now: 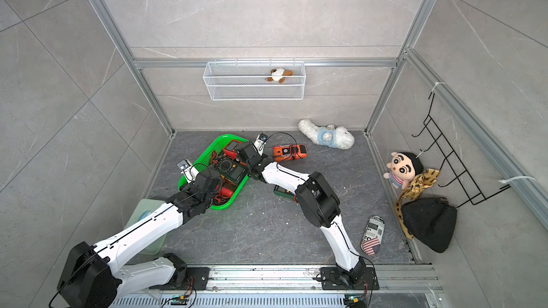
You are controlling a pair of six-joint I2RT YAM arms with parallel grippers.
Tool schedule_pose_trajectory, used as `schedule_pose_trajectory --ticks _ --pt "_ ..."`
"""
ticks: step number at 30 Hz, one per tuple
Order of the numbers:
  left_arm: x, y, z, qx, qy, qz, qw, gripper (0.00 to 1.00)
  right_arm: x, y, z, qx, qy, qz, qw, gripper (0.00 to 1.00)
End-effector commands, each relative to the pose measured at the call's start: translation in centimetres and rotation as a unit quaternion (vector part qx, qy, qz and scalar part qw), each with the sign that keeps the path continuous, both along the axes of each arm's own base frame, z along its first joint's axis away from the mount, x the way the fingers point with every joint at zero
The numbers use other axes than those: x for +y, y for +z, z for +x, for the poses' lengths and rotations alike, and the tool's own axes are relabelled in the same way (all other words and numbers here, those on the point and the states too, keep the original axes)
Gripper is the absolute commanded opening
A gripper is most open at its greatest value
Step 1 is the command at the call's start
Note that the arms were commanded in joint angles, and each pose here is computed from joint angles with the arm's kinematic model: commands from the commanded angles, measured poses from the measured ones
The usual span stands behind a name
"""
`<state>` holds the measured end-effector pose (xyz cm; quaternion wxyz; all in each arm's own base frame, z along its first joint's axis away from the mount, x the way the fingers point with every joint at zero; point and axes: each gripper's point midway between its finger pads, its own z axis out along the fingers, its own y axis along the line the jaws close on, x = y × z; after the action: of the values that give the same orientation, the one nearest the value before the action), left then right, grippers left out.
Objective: Put the multimeter into the basket
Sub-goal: Place the multimeter in the basket.
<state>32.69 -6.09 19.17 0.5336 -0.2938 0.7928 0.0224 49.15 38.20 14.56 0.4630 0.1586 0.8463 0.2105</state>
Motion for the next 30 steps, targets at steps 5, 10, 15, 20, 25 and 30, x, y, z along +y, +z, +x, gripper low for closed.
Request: schedule_pose_trajectory --ticks 5,10,15,20,25,30 --pt "0.1 0.8 0.0 -0.013 0.001 -0.010 1.000 0.98 -0.2 4.1 -0.5 -0.036 0.025 -0.040 0.998 0.93" --pt "0.2 0.8 0.0 -0.013 0.002 -0.011 1.000 0.98 -0.4 5.2 -1.1 -0.047 0.042 -0.047 0.997 0.83" --pt "0.4 0.9 -0.2 -0.015 0.005 -0.010 1.000 0.98 0.6 5.6 -1.8 -0.046 0.089 -0.057 0.993 0.62" --pt "0.5 0.8 -0.2 -0.014 0.008 -0.008 1.000 0.98 2.5 4.0 -2.5 -0.024 0.160 -0.080 0.984 0.49" --pt "0.5 0.5 -0.1 -0.008 0.006 -0.005 1.000 0.98 2.9 1.1 -2.7 0.005 0.183 -0.102 0.978 0.38" --pt "0.5 0.4 -0.1 -0.004 0.004 -0.003 1.000 0.98 2.3 -1.7 -2.1 0.037 0.181 -0.129 0.974 0.38"
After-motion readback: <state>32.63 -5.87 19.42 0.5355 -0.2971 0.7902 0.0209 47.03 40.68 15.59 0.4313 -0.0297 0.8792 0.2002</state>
